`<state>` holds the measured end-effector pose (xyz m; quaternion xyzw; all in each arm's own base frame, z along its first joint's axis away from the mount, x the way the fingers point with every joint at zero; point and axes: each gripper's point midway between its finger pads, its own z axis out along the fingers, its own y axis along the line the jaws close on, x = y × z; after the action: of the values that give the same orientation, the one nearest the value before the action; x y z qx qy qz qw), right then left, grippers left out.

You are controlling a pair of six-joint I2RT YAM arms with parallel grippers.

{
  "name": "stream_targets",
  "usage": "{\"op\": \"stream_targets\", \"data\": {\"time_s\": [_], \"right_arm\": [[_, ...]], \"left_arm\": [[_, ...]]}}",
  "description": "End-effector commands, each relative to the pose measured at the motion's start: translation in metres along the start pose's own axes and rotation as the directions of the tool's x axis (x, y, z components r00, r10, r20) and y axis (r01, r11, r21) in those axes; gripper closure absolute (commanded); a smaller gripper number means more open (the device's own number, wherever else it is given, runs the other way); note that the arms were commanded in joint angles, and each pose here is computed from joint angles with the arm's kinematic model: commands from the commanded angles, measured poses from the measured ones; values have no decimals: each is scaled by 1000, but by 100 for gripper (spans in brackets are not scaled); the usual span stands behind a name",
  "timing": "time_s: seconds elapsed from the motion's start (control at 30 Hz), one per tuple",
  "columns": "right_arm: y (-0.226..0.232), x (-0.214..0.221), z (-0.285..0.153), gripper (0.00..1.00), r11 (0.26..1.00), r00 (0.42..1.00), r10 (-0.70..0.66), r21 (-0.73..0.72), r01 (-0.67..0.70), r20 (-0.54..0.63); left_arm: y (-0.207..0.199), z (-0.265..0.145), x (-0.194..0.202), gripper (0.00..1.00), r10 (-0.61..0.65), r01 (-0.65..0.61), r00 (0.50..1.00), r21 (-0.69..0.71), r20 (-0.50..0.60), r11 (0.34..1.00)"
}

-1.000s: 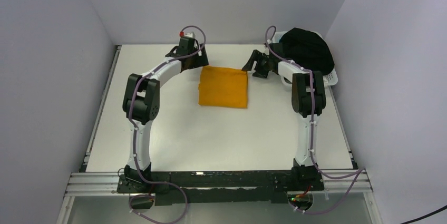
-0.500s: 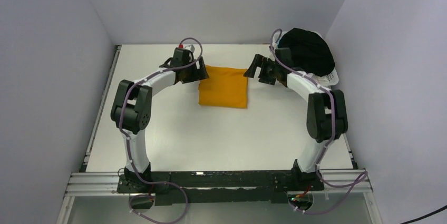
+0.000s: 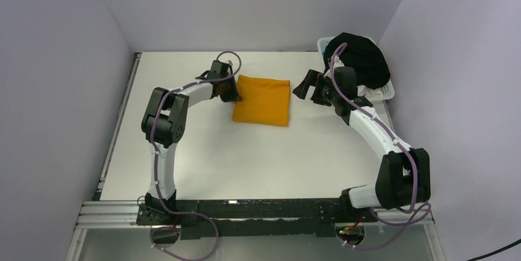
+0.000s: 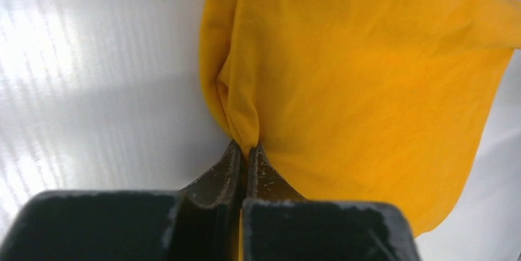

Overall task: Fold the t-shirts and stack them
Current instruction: Put the neatly folded tshirt into the corner of the board with the left arm

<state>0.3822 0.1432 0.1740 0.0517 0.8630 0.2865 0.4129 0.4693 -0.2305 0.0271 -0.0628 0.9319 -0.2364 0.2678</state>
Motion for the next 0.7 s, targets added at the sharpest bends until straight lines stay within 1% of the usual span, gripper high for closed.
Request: {"op": "stream_targets", "data": {"time_s": [0.0, 0.1, 0.17, 0.27, 0.3, 0.33, 0.37, 0.4, 0.43, 0.47, 0.5, 0.53, 0.6, 0.63, 0.67], "right_arm": [[-10, -18, -17, 0, 996, 995, -42, 84, 34, 94], [-19, -20, -23, 0, 990, 992, -51, 135, 36, 115], [-22, -21, -25, 0, 986, 991, -64, 159, 45, 116], [-29, -23, -28, 0, 979, 989, -79, 196, 54, 126], [-31, -23, -28, 0, 976, 988, -85, 209, 57, 127], [-33, -25, -29, 0, 974, 987, -91, 220, 61, 130], [-35, -25, -29, 0, 970, 987, -98, 232, 66, 130], [-37, -26, -30, 0, 967, 986, -105, 244, 71, 129], [-38, -27, -31, 0, 965, 985, -109, 253, 73, 132], [-40, -28, -32, 0, 961, 985, -110, 265, 73, 131], [-41, -29, -34, 0, 959, 985, -112, 276, 72, 131], [-41, -30, -36, 0, 957, 984, -117, 280, 75, 134], [-41, -33, -39, 0, 956, 981, -127, 283, 81, 149], [-41, -33, -39, 0, 956, 980, -129, 282, 82, 152], [-41, -33, -40, 0, 955, 979, -132, 283, 84, 153]], "left_arm": [[11, 16, 28, 100, 0, -7, 997, -92, -80, 996], [37, 5, 13, 100, 16, -22, 999, -244, -30, 969], [59, -13, -3, 100, 50, -46, 999, -369, 0, 928], [90, -37, -36, 100, 127, -90, 991, -494, 41, 865], [103, -44, -46, 100, 160, -115, 986, -532, 39, 839], [119, -53, -56, 100, 194, -136, 980, -591, 36, 795], [139, -61, -65, 100, 212, -135, 977, -661, 37, 738], [161, -71, -74, 100, 160, -74, 986, -706, 57, 705], [158, -64, -74, 100, 114, -65, 993, -642, 35, 764], [167, -64, -79, 100, 62, -27, 997, -606, 37, 795], [179, -70, -85, 100, 2, 36, 998, -594, 63, 803], [183, -74, -90, 100, -24, 64, 997, -573, 76, 817], [182, -81, -107, 100, -12, 69, 993, -506, 115, 860], [180, -87, -118, 100, 20, 48, 991, -483, 134, 875], [182, -93, -130, 100, 68, 16, 986, -488, 154, 872]]}}
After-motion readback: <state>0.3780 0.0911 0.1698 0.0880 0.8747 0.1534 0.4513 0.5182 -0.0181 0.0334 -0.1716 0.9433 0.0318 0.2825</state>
